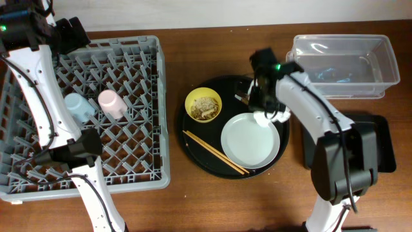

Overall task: Sort waste into correct bins and load items into the dishwasher rack
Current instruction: 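Carry the tissue to the clear plastic bin and release, then reach the right gripper to the brown wrapper and grasp it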

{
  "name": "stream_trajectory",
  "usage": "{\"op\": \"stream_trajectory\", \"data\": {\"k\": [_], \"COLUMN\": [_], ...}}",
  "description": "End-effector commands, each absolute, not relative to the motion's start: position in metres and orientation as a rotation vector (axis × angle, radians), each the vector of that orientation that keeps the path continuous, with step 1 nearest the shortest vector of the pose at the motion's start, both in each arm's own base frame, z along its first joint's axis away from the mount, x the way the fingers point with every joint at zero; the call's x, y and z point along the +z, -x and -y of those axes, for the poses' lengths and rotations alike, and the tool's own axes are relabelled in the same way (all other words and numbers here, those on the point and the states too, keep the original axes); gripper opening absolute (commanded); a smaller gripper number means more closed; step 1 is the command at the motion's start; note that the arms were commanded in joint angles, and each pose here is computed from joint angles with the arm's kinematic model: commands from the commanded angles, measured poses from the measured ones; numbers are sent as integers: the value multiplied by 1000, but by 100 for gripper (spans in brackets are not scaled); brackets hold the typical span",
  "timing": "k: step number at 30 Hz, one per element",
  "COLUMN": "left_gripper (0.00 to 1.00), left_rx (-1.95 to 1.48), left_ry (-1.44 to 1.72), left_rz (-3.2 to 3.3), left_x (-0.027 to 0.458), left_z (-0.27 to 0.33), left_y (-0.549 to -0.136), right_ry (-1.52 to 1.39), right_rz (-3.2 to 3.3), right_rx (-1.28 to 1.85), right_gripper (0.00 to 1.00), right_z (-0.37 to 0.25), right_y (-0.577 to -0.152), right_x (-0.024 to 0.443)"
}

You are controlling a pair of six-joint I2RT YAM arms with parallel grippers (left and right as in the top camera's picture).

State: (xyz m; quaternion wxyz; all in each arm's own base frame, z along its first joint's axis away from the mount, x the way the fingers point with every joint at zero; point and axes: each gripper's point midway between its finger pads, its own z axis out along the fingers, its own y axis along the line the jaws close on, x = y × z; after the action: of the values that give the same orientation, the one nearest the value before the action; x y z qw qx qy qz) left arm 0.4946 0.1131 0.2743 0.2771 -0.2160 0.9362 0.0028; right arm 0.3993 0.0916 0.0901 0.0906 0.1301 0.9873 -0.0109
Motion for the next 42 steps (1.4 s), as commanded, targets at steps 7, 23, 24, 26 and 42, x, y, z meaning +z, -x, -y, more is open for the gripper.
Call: {"op": "stream_trajectory", "data": {"k": [7,23,24,26,42], "left_gripper": [99,99,99,99,99], "left_rx": [3,3,3,3,3], "left_ry": [583,583,583,582,583], "left_rz": [-2498,-2498,-2498,-2498,-2498], "left_x": [280,280,280,280,280], "left_z": [-114,-114,-114,-114,-114], "left_y": [-493,-493,-493,-493,-493], "right_ry": [-593,-612,-586,-485,280], "right_rz": [-2512,-2451,-2474,-2559,-2896], "right_rx": [-208,-45,-19,128,-68], "right_gripper": [4,99,99,99,99], "right_z": [12,93,89,63,-109], "right_y": [-452,-514,-513,-504,-432], "right_x": [256,218,214,208,139]}}
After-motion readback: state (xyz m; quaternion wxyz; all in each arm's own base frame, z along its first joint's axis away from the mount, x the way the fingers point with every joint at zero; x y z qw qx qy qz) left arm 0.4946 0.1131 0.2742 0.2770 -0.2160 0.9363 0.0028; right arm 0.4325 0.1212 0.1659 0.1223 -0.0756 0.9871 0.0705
